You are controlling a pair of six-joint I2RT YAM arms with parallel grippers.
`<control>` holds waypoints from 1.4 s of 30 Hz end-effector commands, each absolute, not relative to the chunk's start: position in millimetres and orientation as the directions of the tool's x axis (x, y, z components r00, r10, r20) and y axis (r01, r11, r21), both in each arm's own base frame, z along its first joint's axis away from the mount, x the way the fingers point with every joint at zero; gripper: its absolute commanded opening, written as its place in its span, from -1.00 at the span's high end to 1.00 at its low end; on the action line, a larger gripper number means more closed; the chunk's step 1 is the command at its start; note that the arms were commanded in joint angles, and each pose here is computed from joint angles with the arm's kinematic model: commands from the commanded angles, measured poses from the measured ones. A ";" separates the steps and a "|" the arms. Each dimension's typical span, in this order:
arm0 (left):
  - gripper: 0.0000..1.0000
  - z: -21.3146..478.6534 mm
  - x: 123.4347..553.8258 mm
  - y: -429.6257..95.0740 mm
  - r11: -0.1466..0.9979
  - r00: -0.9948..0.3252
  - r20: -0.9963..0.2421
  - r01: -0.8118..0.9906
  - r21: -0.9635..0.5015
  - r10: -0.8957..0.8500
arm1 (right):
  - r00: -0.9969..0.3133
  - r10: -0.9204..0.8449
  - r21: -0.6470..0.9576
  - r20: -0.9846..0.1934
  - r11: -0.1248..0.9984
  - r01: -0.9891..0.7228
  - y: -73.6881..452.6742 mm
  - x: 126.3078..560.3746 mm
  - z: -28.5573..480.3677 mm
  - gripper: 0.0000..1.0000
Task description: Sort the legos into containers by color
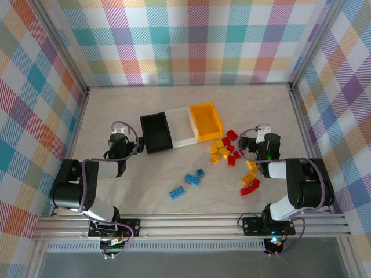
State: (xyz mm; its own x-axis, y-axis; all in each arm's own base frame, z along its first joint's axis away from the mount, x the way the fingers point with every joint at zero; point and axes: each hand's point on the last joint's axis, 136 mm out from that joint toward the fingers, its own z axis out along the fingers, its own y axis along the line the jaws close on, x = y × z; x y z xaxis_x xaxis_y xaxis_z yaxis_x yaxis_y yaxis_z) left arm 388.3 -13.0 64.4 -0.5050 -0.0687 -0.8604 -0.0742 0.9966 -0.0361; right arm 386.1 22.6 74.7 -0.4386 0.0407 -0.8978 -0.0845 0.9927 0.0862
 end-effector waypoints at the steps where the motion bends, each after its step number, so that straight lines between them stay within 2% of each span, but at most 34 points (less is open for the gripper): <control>1: -1.00 84.0 403.5 -12.5 0.998 -0.441 -0.895 -0.055 -0.043 -0.063 | -0.379 0.036 0.086 -0.925 0.989 -0.116 25.1 397.8 91.8 -1.00; 9: -1.00 84.3 403.1 -12.6 0.998 -0.440 -0.896 -0.054 -0.042 -0.062 | -0.371 0.043 0.082 -0.928 0.992 -0.091 21.2 397.3 93.6 -0.99; 11: -1.00 90.0 403.4 -4.8 0.994 -0.449 -0.891 -0.104 -0.026 -0.070 | -0.372 0.049 0.082 -0.927 0.994 -0.072 18.1 397.4 100.3 -1.00; 13: -1.00 103.5 404.6 18.4 0.969 -0.499 -0.859 -0.248 0.013 -0.116 | -0.386 0.058 0.082 -0.920 0.996 -0.044 14.0 397.1 111.4 -0.99; 16: -1.00 129.5 412.1 17.6 0.972 -0.535 -0.841 -0.229 0.050 -0.082 | -0.414 0.069 0.083 -0.907 0.996 -0.016 10.2 395.1 126.8 -0.99; 19: -1.00 156.6 405.5 21.4 0.963 -0.495 -0.860 -0.268 0.014 -0.125 | -0.427 0.181 0.176 -0.886 0.983 0.053 6.2 388.9 149.8 -0.99; 26: -1.00 196.8 366.3 28.9 0.914 -0.402 -0.863 -0.378 -0.149 -0.307 | -0.544 0.353 0.444 -0.762 0.895 -0.041 48.5 361.3 187.7 -0.99; 29: -1.00 215.6 347.4 13.5 0.910 -0.384 -0.849 -0.340 -0.236 -0.364 | -0.627 0.396 0.566 -0.671 0.820 -0.087 73.7 341.8 199.1 -1.00; 31: -1.00 229.5 333.2 -5.6 0.909 -0.382 -0.833 -0.278 -0.310 -0.400 | -0.702 0.366 0.608 -0.611 0.785 -0.120 95.9 323.0 203.3 -0.99; 36: -1.00 233.7 299.9 -66.4 0.905 -0.527 -0.751 -0.092 -0.414 -0.397 | -0.827 0.207 0.553 -0.523 0.821 -0.144 128.8 268.3 193.0 -0.99; 42: -1.00 217.2 259.9 -140.5 0.898 -0.692 -0.683 0.113 -0.425 -0.236 | -0.923 0.066 0.507 -0.379 0.850 -0.147 154.6 212.8 161.4 -0.97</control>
